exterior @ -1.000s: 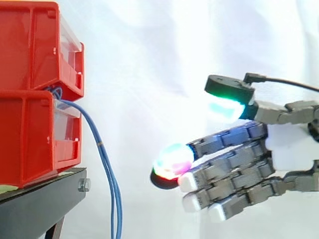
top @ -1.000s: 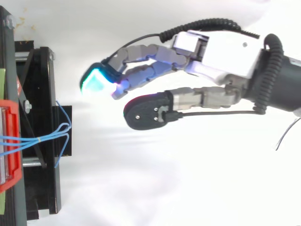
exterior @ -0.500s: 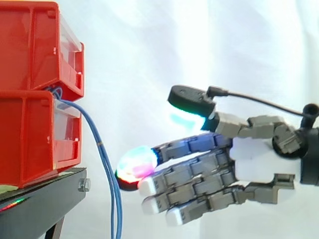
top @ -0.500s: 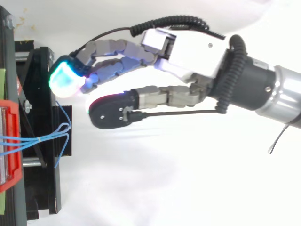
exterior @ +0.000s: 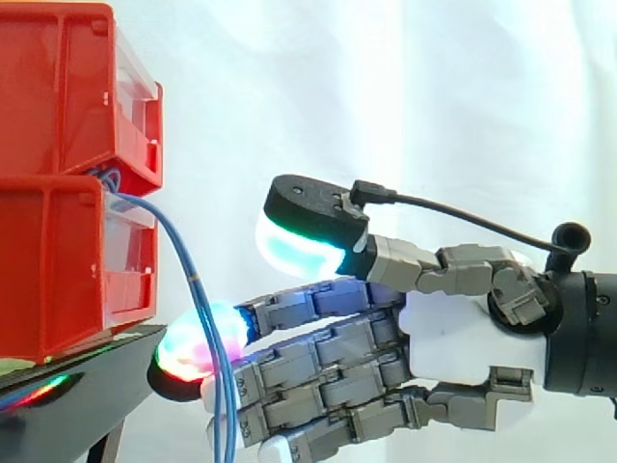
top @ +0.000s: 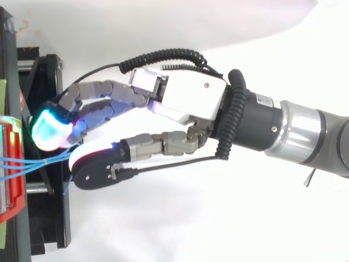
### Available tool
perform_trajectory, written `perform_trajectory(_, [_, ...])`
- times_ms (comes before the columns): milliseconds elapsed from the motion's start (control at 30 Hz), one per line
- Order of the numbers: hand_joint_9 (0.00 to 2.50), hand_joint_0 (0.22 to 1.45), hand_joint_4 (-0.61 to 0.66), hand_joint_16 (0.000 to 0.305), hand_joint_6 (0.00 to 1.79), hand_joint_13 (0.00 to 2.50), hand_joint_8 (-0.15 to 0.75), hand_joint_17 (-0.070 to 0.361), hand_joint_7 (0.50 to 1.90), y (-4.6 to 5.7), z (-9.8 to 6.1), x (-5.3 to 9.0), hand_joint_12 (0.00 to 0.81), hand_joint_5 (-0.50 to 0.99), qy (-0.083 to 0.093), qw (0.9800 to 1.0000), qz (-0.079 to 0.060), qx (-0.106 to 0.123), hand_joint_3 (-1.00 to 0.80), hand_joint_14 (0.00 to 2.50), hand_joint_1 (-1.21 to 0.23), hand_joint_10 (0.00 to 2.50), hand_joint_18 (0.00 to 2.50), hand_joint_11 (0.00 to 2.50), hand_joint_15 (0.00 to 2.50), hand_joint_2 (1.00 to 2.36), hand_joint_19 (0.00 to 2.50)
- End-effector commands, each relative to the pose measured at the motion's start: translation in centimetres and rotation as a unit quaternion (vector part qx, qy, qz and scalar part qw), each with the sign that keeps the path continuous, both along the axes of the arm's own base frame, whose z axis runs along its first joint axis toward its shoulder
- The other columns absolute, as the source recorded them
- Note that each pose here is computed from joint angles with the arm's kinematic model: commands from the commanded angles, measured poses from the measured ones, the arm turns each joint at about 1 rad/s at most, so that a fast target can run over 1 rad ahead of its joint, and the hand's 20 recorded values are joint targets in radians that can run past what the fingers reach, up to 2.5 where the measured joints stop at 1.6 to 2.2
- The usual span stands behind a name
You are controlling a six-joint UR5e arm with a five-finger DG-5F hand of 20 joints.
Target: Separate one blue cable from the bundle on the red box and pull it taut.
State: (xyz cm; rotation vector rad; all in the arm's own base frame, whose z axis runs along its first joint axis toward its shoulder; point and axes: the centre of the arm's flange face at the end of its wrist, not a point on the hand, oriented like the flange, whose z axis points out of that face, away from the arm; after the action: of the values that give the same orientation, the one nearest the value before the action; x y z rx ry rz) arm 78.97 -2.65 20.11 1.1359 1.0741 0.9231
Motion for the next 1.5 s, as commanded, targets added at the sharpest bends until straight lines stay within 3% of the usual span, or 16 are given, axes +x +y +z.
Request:
perform_trajectory(0, [0.75,0.53,0.28,0.042,0.50,0.58,0.210,0.095,0.90,0.6,0.0,0.1,0.348,-0.15,-0.002,1.0000,0.004,0.000,-0.42,0.02,-0.55,0.01,0.56,0.30,0.39,1.01,0.38])
perform_trajectory(200, [0.77,0.53,0.28,0.042,0.50,0.60,0.207,0.095,0.91,2.1,0.0,0.1,0.344,-0.14,-0.002,0.9999,0.016,-0.001,-0.42,0.02,-0.56,0.01,0.57,0.30,0.40,1.01,0.39])
perform_trajectory(400, [0.79,0.53,0.28,0.042,0.50,0.62,0.205,0.094,0.92,3.7,0.3,0.4,0.339,-0.13,-0.016,0.9994,0.029,0.003,-0.42,0.02,-0.56,0.01,0.58,0.31,0.42,1.01,0.40])
perform_trajectory(533, [0.80,0.54,0.29,0.041,0.50,0.63,0.201,0.093,0.93,4.0,0.3,0.4,0.339,-0.13,-0.017,0.9994,0.031,0.004,-0.43,0.02,-0.58,0.01,0.59,0.32,0.42,1.00,0.40])
perform_trajectory(833, [0.85,0.56,0.28,0.040,0.50,0.69,0.193,0.089,1.01,4.3,1.5,0.8,0.333,-0.12,-0.028,0.9985,0.036,0.029,-0.42,0.02,-0.64,0.01,0.63,0.38,0.45,1.01,0.42])
perform_trajectory(1200, [0.90,0.57,0.23,0.041,0.50,0.72,0.196,0.091,1.23,4.3,1.3,0.6,0.339,-0.09,-0.020,0.9974,0.037,0.059,-0.43,0.02,-0.68,0.01,0.65,0.44,0.48,1.01,0.44])
perform_trajectory(1467, [0.92,0.57,0.21,0.041,0.57,0.74,0.202,0.092,1.16,5.0,1.5,0.6,0.343,-0.10,-0.018,0.9964,0.043,0.070,-0.43,0.02,-0.69,0.02,0.66,0.45,0.50,1.01,0.45])
